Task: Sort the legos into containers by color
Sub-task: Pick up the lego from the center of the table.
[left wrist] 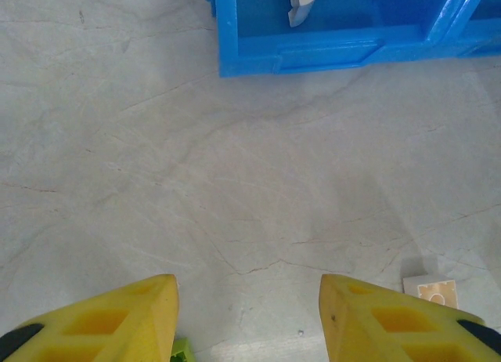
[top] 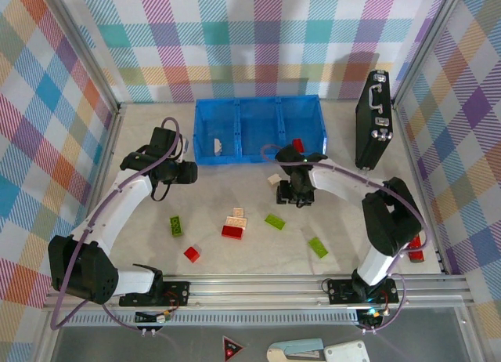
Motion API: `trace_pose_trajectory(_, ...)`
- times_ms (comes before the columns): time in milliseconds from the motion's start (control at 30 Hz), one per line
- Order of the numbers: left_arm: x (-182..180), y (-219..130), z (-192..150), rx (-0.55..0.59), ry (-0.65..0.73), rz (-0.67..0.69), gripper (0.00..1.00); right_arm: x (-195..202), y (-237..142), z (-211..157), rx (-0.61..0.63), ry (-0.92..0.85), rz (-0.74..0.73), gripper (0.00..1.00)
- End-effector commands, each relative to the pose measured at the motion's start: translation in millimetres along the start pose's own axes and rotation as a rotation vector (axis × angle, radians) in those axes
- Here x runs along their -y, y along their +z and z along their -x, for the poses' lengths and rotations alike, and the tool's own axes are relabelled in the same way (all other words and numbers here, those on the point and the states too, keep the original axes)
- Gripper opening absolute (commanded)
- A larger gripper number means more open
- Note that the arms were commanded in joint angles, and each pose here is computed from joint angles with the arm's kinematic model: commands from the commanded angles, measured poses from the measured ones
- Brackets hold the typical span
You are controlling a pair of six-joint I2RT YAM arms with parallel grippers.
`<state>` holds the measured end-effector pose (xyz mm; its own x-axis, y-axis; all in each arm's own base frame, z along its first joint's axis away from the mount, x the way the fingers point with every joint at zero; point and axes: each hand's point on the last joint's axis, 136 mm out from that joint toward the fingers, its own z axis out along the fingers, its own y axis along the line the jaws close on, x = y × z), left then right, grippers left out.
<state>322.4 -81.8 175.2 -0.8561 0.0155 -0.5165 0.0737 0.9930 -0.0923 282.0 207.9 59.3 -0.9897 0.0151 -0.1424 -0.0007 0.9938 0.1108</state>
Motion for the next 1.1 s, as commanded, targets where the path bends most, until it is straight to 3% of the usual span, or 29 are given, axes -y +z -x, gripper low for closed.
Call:
trace_pose_trajectory(0, -6, 2, -4, -0.02, 0.013, 0.022, 0.51, -6, -1, 15, 0.034, 0.012, -0.021, 0.61)
trace_pose_trajectory(400, -9, 4, -5, -0.03, 0.014, 0.037, 0.52, -4, 12, 37, 0.053, -0.003, -0.111, 0.84)
trace_pose_trajectory(1067, -3, 8, -7, -0.052, 0.013, 0.008, 0.53, -8, 40, 33, 0.015, 0.024, -0.095, 0.78)
